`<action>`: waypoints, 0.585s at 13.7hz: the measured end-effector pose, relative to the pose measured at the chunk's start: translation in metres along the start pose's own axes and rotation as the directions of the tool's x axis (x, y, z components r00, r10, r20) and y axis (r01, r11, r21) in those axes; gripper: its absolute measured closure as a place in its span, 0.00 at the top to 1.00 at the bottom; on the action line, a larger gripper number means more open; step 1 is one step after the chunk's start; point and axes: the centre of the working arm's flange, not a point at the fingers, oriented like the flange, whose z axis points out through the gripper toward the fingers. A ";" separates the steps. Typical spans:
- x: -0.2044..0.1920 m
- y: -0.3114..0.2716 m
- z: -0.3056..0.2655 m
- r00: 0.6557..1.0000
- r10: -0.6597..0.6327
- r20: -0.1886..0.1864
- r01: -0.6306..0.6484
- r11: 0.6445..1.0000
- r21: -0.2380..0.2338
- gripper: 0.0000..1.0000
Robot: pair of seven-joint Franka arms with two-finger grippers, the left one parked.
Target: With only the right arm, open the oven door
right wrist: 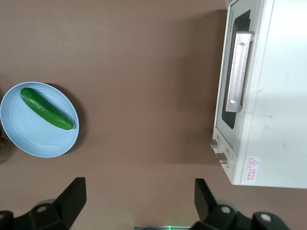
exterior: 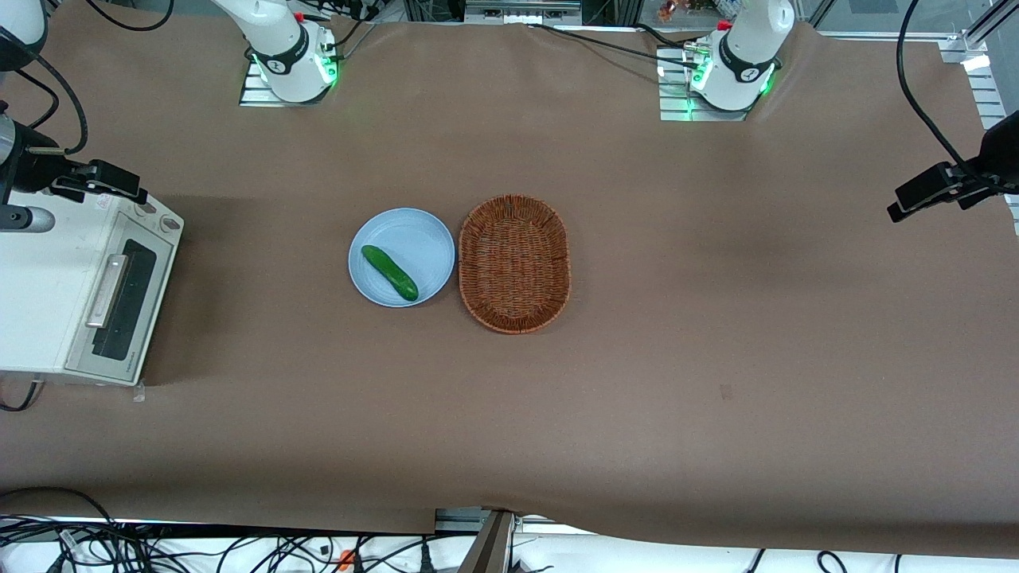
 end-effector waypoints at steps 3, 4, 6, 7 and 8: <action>0.000 -0.001 0.000 1.000 -0.003 0.000 0.003 1.000 -0.008 1.00; 0.001 -0.002 -0.001 1.000 -0.006 -0.003 0.006 1.000 -0.011 1.00; 0.002 -0.004 -0.004 1.000 -0.010 -0.010 0.010 1.000 -0.015 1.00; 0.003 -0.004 -0.005 1.000 -0.011 -0.012 0.011 1.000 -0.019 1.00; 0.003 -0.004 -0.006 1.000 -0.013 -0.013 0.013 1.000 -0.028 1.00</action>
